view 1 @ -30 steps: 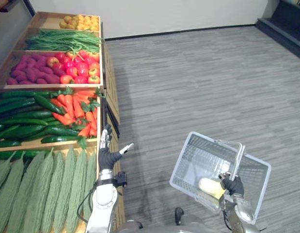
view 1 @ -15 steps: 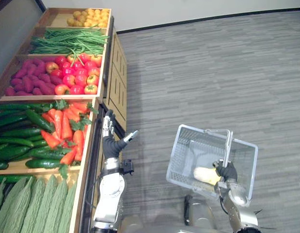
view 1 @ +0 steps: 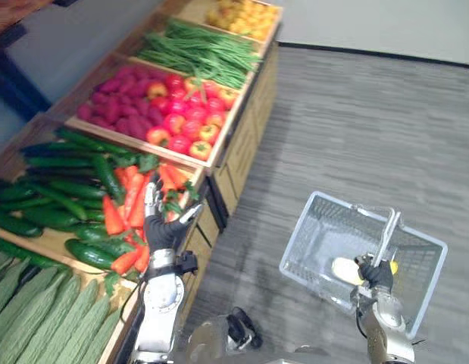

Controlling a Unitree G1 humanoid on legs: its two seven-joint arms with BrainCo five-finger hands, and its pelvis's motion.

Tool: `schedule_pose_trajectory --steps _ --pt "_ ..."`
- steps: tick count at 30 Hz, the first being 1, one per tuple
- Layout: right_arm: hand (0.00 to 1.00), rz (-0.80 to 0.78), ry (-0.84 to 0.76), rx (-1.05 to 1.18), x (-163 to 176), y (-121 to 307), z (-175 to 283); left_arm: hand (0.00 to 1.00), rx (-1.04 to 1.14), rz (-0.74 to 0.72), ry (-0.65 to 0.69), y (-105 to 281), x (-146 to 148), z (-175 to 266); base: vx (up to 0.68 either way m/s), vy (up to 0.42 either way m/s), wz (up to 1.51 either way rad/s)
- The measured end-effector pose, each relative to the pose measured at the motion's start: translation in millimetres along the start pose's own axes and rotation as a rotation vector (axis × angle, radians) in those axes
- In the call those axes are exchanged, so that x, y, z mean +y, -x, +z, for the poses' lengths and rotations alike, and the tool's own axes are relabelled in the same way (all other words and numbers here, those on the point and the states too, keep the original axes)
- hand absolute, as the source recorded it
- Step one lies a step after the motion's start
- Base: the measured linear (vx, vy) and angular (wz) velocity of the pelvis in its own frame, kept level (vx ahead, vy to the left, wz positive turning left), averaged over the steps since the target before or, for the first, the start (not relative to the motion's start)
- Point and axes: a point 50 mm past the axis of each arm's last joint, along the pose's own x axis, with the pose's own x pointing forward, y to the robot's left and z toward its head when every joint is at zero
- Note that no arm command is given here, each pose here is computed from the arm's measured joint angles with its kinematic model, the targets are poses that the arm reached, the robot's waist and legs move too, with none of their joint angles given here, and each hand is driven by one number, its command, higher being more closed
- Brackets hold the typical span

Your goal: Pick vegetable in the basket

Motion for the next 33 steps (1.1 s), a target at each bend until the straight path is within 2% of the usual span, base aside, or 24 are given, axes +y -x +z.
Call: schedule_pose_trajectory --steps 4,7,11,16,22,27,33 --pt "1.0 -0.014 -0.013 0.041 -3 10 -13 0.0 -0.013 -0.032 0.002 1 -11 3 0.31 -0.298 1.51" --pt "1.0 -0.043 -0.094 0.095 -2 28 -31 0.0 -0.058 -0.055 0.025 -3 -20 11 0.26 -0.456 1.72" --pt "1.0 -0.117 -0.098 0.113 -23 40 -38 0.0 -0.051 -0.085 0.075 4 -36 16 0.26 -0.428 1.3" --pt "1.0 -0.14 -0.098 0.119 -32 44 -41 0.0 -0.057 -0.07 0.096 4 -37 19 0.1 -0.217 1.2" --pt "1.0 -0.227 -0.124 0.173 -49 54 -57 0.0 -0.061 -0.068 0.077 3 -33 18 -0.02 0.045 0.67" --pt "1.0 -0.228 -0.126 0.276 -43 53 -79 0.0 -0.022 -0.146 -0.034 -1 -27 0 -0.03 0.065 0.31" --pt "1.0 -0.16 -0.111 0.281 -35 44 -78 0.0 -0.028 -0.236 -0.286 -27 -24 -21 -0.02 0.031 0.0"
